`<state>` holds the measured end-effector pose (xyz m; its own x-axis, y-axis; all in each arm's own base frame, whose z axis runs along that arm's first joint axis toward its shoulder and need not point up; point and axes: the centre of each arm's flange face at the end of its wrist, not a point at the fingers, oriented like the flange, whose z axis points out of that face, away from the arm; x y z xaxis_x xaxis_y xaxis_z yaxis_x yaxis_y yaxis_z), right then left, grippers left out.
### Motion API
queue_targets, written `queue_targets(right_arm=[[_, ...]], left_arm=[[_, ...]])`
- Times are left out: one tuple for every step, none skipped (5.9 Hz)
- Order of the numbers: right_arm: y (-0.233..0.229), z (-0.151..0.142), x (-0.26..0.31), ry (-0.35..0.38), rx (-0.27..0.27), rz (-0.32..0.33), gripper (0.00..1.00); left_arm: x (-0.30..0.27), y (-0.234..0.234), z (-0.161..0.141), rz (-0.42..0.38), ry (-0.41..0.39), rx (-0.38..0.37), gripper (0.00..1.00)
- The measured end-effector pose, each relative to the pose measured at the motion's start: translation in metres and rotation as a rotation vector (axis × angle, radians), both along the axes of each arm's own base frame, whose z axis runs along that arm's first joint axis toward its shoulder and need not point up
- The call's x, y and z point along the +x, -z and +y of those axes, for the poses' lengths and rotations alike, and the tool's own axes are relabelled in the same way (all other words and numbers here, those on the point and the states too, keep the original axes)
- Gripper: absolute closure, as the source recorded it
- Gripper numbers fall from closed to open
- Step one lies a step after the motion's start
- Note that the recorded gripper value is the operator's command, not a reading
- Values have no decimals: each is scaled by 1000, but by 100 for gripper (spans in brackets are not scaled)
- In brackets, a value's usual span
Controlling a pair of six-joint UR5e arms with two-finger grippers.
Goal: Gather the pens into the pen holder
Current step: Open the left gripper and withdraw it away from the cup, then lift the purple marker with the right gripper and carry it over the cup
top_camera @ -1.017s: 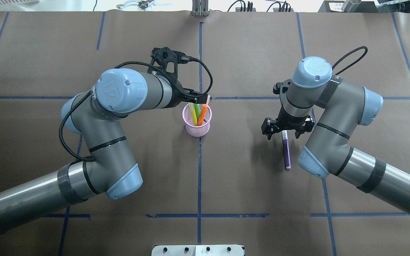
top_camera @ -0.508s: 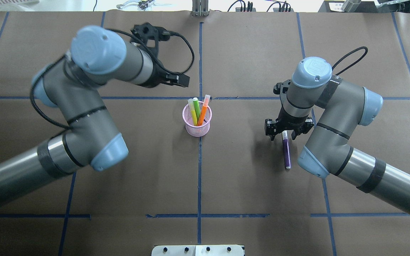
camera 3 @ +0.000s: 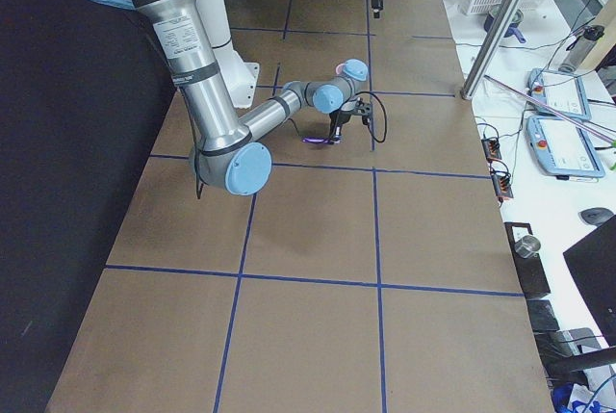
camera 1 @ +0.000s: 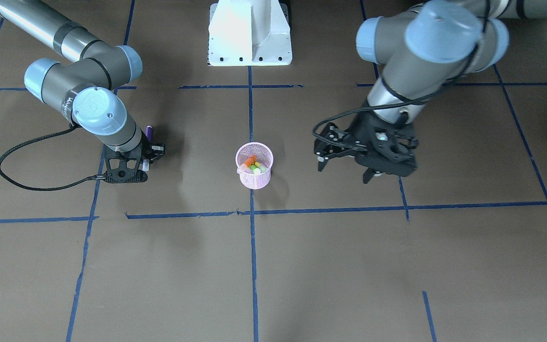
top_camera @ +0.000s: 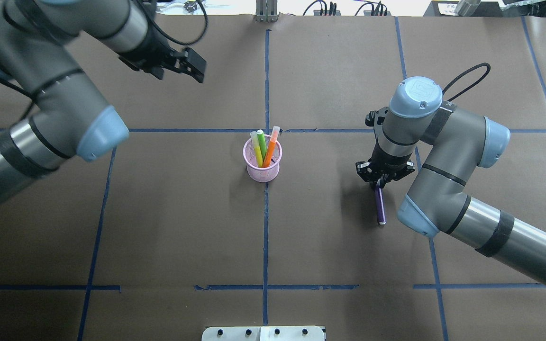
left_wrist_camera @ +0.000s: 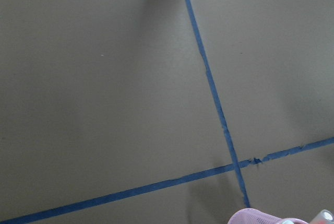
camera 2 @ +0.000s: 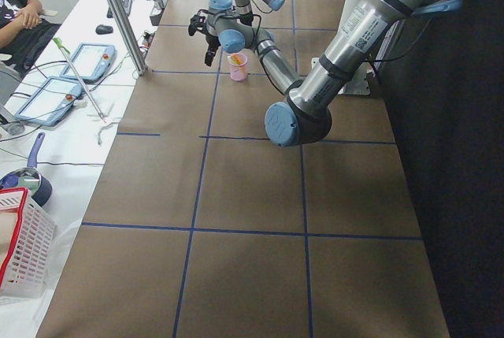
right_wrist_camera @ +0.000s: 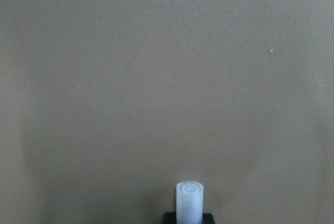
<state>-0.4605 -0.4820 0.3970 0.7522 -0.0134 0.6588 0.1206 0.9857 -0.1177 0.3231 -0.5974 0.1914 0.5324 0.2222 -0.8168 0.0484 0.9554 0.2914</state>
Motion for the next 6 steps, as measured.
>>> queue_targets(right_arm=[[0, 0, 0, -1, 1, 1, 100], [6, -4, 4, -12, 14, -4, 100], [18, -11, 12, -36, 50, -9, 100], [34, -16, 21, -62, 102, -14, 100], [53, -19, 30, -89, 159, -26, 100], [72, -24, 41, -121, 217, -59, 100]], left_arm=[[-42, -15, -17, -8, -15, -4, 0], [-82, -38, -30, -21, -32, -5, 0], [-121, -66, -40, -58, -63, 0, 0], [-155, -103, -47, -112, -104, 13, 0], [-188, -147, -53, -162, -145, 27, 0], [-220, -199, -58, -202, -181, 24, 0]])
